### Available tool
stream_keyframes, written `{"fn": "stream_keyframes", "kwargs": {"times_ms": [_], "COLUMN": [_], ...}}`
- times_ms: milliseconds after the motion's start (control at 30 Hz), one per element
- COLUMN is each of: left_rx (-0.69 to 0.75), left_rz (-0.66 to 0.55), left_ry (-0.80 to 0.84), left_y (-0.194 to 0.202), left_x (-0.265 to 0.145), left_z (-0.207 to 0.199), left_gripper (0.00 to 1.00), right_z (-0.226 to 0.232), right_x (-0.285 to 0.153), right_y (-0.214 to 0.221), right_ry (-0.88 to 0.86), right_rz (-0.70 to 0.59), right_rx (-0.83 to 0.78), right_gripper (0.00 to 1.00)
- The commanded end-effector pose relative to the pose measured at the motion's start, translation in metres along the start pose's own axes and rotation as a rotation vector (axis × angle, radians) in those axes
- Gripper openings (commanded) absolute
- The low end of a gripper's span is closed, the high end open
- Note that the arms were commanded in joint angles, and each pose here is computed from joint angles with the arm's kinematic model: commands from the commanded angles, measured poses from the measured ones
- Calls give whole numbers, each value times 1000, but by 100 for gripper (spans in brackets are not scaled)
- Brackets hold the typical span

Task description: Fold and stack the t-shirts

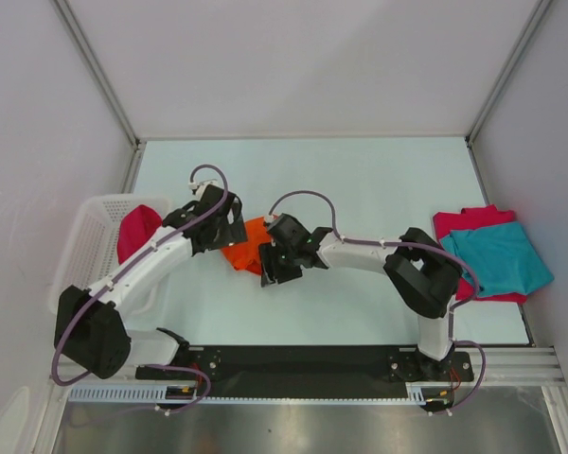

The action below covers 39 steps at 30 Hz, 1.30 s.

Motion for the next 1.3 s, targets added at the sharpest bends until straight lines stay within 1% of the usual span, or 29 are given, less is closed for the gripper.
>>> {"fn": "stream_keyframes", "kwargs": {"times_ms": [0, 167, 400, 633, 667, 800, 900, 933, 967, 1100, 1267], "left_rx": [-7, -6, -11, -20, -22, -25, -28, -29, -30, -28, -14], "left_rz": [-37, -47, -38, -66, -68, -80, -82, -85, -83, -83, -62], "left_ry": [23, 27, 20, 45, 49, 53, 52, 54, 53, 53, 68], "left_y": [-4, -3, 9, 10, 11, 14, 16, 17, 17, 17, 18], "left_x": [-10, -16, -21, -40, -42, -48, -50, -51, -51, -51, -46], "left_z": [2, 7, 20, 31, 32, 39, 43, 43, 44, 44, 40], "left_gripper": [99, 100, 99, 99, 99, 99, 99, 99, 100, 100, 99], "right_z": [11, 11, 10, 7, 6, 8, 10, 10, 10, 11, 17], "right_x": [5, 6, 5, 8, 7, 6, 4, 4, 4, -3, -29], "right_y": [-24, -35, -42, -46, -47, -53, -57, -58, -58, -60, -66], "right_ry": [-5, 25, 61, 93, 99, 96, 89, 89, 91, 96, 145], "right_rz": [-66, -97, -126, -148, -155, -176, -189, -192, -194, -221, -312], "right_rx": [-53, -90, -106, -117, -118, -129, -143, -144, -143, -145, -159], "right_gripper": [57, 57, 56, 55, 54, 43, 23, 8, 0, 0, 0]}}
Point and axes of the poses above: each gripper's point midway between its finger pads, its own x axis out along the fingers, its own z axis along the line the jaws close on, y = z × x, the point moved 9 cm from there along -x, back along the fingers, and after that the axes turned 8 degrees about -x, right-handed, at the moved point
